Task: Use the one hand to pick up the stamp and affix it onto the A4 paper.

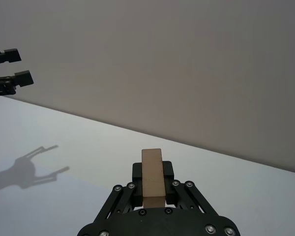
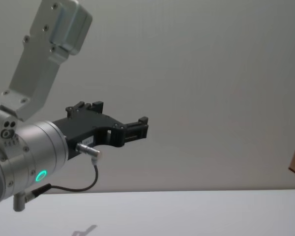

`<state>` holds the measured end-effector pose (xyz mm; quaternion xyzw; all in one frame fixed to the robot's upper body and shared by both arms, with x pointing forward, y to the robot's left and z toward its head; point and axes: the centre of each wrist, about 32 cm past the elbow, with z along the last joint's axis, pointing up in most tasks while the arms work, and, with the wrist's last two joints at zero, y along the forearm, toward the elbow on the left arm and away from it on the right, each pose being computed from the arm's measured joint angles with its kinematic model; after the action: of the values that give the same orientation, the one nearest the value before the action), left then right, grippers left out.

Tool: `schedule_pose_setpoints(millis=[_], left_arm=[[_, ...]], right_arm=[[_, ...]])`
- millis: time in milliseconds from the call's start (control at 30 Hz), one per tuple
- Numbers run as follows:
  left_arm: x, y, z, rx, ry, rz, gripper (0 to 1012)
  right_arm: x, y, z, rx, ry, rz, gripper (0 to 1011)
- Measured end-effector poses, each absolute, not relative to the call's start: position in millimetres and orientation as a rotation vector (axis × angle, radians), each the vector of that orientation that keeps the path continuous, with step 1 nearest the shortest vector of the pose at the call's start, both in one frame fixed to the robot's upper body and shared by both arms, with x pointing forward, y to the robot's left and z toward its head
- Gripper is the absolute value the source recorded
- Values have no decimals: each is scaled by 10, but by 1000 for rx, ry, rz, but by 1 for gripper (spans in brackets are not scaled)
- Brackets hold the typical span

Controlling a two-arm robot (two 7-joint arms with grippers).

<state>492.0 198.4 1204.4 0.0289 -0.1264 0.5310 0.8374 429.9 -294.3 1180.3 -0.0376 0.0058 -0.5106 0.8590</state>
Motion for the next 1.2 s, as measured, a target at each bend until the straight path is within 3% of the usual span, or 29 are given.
schedule_pose_setpoints(millis=[633, 1200], left_arm=[[4920, 1984, 12044, 61, -268, 1124, 1001], [4920, 1984, 12044, 61, -268, 1124, 1001]], right_arm=[[4337, -2725, 11798, -78, 11, -923, 220], [4385, -2426, 11590, -135, 42, -778, 220]])
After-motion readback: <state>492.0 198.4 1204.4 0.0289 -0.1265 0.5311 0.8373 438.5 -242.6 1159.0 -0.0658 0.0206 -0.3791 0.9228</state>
